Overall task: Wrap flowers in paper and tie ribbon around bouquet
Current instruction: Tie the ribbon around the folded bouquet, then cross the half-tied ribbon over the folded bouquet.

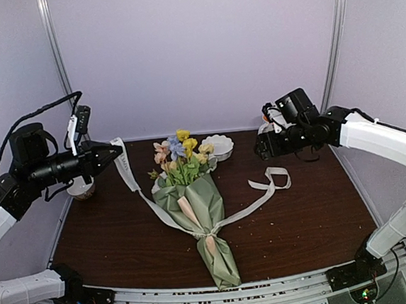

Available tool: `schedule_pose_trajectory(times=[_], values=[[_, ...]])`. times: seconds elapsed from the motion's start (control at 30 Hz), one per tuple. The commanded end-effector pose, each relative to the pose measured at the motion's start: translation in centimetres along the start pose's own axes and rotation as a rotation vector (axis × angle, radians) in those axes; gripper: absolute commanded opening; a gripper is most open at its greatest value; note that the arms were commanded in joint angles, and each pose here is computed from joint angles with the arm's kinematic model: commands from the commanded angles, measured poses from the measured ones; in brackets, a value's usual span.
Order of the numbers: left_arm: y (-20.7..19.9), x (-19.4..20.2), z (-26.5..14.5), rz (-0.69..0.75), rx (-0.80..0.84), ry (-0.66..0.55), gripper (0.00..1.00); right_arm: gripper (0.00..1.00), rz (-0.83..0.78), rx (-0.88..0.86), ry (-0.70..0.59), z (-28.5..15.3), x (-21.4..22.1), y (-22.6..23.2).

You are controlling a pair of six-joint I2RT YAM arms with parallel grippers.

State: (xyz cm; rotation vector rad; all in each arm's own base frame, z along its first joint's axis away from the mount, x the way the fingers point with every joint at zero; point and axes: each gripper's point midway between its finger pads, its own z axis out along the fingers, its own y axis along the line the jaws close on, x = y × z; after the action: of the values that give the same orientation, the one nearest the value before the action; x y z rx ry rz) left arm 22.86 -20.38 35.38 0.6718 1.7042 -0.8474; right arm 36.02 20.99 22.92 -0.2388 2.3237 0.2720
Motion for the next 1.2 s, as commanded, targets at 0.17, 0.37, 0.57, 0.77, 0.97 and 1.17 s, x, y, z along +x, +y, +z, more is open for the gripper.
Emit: schedule_pose_trajectory(times=[0.17, 0.37, 0.57, 0.77, 0.97, 1.17], values=[[-3.7, -4.7, -0.6, 0.053, 0.087, -0.154, 0.0, 0.82, -0.501, -0.882, -0.106, -7.5, 3.5, 26.0], [-4.7, -7.1, -1.5, 0.074, 0.1, -0.212, 0.0, 0.82, -0.582, -0.966, -0.082, -4.6, 5.0, 32.8], [-4.6, -6.9, -1.7, 0.074, 0.091, -0.211, 0.0, 0.7, -0.573, -0.965, -0.053, -2.1, 5.9, 33.9], [-4.3, -6.3, -1.5, 0.078, 0.079, -0.199, 0.0, 0.34, -0.548, -0.98, -0.014, -1.2, 7.6, 33.6], [-3.9, -6.1, -1.9, 0.089, 0.046, -0.193, 0.0, 0.24, -0.532, -0.953, -0.006, -1.0, 7.8, 32.4], [-5.4, -4.4, -2.2, 0.111, 0.128, -0.168, 0.0, 0.0, -0.487, -0.934, -0.005, -1.2, 7.7, 30.6]])
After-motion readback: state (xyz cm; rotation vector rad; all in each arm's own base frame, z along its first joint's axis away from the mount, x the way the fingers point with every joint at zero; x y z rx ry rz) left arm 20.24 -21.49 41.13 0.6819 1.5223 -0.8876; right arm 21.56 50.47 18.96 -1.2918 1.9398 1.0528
